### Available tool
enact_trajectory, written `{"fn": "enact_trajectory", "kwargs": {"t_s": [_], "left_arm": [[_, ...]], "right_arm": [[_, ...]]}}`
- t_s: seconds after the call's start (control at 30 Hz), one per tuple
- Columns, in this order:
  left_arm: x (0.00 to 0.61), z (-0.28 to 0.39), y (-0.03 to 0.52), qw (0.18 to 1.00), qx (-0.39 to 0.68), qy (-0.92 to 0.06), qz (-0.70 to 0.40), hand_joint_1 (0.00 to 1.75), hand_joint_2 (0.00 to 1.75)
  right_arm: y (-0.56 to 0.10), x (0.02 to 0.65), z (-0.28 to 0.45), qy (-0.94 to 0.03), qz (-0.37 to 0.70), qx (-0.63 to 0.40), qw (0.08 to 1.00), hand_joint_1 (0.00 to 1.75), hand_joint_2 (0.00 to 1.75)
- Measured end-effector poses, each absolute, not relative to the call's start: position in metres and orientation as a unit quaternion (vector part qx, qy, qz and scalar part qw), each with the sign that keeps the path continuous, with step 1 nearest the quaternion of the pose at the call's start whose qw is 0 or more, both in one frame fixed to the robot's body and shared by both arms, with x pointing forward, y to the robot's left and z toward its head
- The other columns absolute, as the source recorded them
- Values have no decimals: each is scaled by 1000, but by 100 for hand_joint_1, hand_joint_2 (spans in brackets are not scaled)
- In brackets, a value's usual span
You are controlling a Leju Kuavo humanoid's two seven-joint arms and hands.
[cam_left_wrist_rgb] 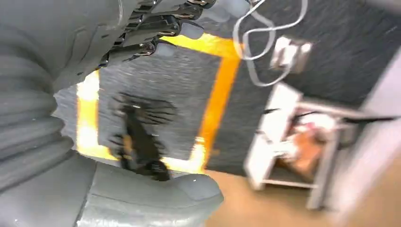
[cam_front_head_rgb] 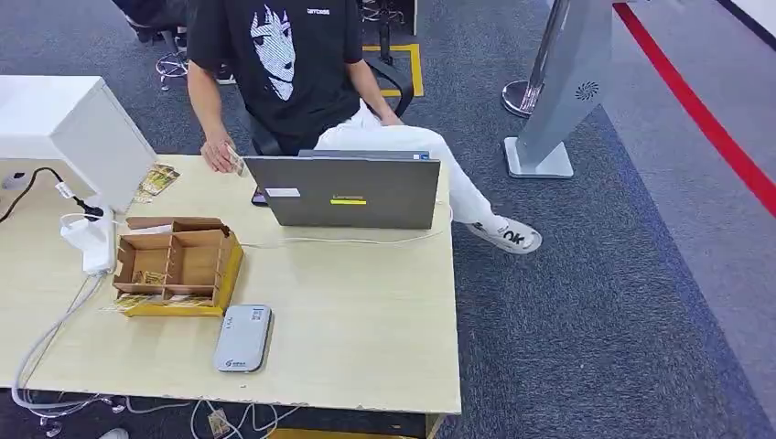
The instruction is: Pass the card to the sensor for recognition and then transmit it.
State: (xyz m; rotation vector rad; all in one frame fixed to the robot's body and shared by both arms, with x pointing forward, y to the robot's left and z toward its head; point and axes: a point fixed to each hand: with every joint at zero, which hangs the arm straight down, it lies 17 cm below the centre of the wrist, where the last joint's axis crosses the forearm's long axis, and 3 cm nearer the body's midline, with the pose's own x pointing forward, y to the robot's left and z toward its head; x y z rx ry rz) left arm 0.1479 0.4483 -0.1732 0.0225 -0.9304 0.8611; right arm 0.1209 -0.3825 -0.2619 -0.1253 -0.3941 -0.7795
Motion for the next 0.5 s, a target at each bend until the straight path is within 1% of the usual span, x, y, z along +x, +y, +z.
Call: {"fn": "enact_trajectory", "kwargs": {"t_s": [0.2,0.5], "left_arm": [[151,-153,489,729,18,-480,488,0,175],[151,-119,548,585,13,-551,595,0,175]], "right_arm": [[-387,119,-262,-187,-386,-68,901,0,175],[-390,117,-263,-181,-399,-74,896,0,175]]}}
